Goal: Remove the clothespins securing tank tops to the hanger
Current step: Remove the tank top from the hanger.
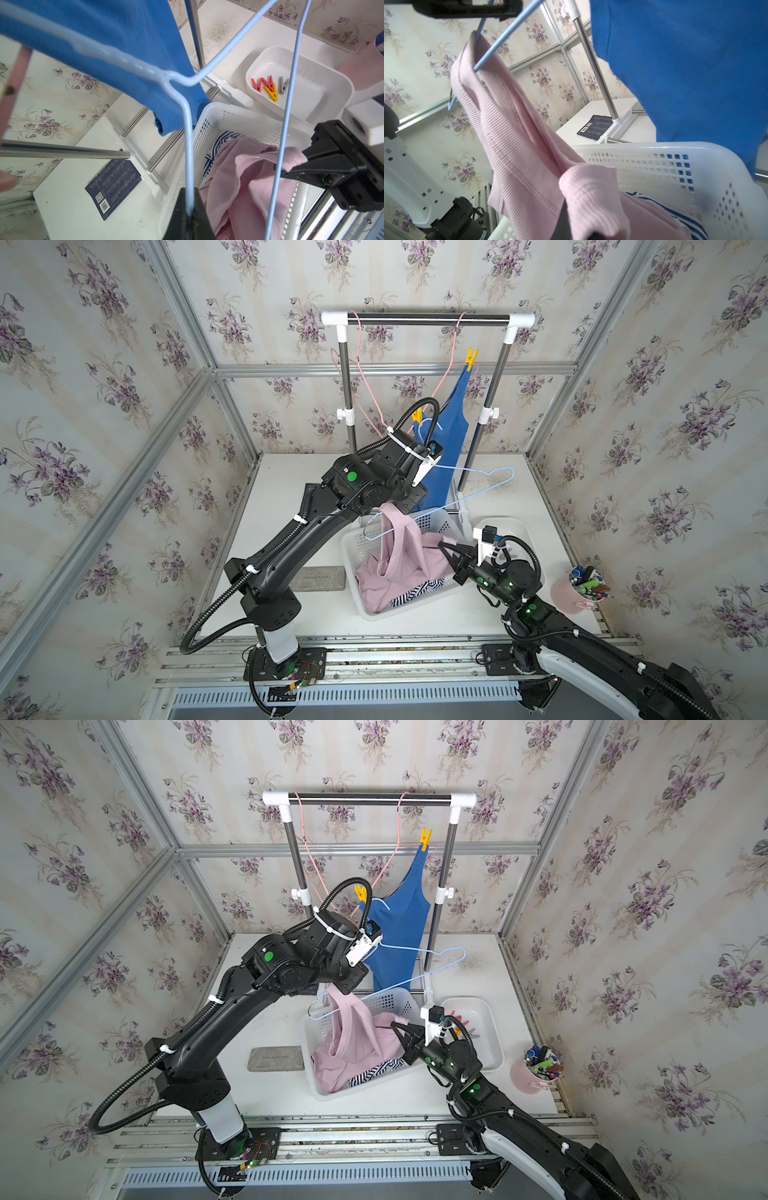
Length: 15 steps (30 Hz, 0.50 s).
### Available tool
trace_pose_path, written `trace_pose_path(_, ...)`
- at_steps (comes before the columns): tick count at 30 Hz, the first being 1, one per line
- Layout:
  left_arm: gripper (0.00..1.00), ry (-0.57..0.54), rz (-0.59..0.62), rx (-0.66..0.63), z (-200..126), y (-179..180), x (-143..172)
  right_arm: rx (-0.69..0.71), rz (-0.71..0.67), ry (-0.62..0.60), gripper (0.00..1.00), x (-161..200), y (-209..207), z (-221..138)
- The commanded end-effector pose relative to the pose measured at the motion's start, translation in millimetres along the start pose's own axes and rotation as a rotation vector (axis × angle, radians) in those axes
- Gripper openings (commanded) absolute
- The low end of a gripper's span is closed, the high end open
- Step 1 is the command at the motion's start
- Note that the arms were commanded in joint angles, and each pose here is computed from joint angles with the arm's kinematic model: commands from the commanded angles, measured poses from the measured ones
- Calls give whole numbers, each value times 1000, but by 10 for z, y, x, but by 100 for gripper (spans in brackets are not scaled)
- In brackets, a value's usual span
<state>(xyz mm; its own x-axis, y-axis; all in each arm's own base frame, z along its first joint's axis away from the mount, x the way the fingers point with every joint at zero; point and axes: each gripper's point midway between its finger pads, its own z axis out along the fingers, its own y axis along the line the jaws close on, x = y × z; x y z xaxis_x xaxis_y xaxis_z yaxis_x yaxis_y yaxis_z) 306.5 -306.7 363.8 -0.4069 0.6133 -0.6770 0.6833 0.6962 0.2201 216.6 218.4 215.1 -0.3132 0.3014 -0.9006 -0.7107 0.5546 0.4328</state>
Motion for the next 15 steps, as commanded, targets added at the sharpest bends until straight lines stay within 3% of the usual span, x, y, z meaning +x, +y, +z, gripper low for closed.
trace_pose_path(1, 0, 7, -68, 35, 6, -22, 20, -18, -55, -10, 0, -31, 69, 90)
trace_pose_path(6, 0, -2, -107, 52, 53, -41, 18, -1, 32, 81, 0, 349, -102, 279)
trace_pose_path(12, 0, -57, -152, 74, -28, -67, 59, -8, 98, 57, 0, 364, -107, 244)
trace_pose_path(15, 0, -89, -179, 48, -29, -19, 79, 31, 29, 58, 22, 303, -129, 172)
